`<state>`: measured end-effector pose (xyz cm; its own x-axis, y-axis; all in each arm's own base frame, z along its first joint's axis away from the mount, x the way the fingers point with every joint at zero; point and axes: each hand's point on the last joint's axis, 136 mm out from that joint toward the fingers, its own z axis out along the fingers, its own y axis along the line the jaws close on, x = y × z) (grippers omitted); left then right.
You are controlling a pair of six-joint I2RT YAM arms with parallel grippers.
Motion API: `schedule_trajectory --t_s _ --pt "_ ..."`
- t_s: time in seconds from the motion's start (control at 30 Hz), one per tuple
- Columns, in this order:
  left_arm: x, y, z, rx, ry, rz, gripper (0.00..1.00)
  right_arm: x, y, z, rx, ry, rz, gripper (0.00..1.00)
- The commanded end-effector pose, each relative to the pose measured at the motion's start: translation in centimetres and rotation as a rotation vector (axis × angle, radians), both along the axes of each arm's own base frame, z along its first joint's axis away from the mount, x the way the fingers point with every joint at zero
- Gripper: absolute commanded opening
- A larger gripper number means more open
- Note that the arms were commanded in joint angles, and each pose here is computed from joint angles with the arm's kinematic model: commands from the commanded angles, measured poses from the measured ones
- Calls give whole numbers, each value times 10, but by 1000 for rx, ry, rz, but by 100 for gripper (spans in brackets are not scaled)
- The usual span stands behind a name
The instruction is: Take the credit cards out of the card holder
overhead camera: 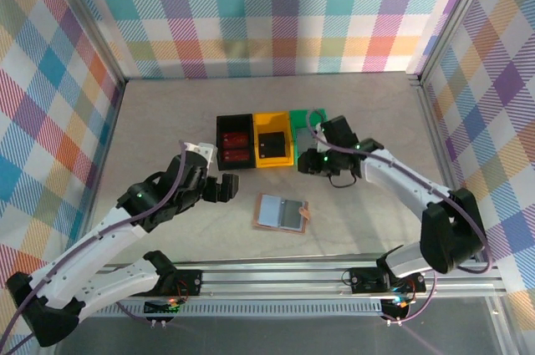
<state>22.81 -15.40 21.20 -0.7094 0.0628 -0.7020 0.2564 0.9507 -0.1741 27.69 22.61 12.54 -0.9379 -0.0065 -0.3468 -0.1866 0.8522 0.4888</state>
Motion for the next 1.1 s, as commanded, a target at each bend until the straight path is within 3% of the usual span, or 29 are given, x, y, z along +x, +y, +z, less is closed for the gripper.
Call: schedule_trajectory --t_s 0.0,0.2,0.5,0.83,1.07 --pt "-6 -11 -8 -29 132 2 100 -39 9 -4 61 39 8 29" --pt "-18 -37 -41 -120 315 -4 97 -80 17 -17 138 87 -12 25" --pt "-27 -48 -77 -103 396 24 96 -110 43 -43 112 137 -2 25" --pt "-39 -68 -114 -8 466 16 95 -112 43 -81 -56 222 -67 25" --pt "-45 -73 -135 45 516 17 95 -108 21 -83 -122 176 -129 26"
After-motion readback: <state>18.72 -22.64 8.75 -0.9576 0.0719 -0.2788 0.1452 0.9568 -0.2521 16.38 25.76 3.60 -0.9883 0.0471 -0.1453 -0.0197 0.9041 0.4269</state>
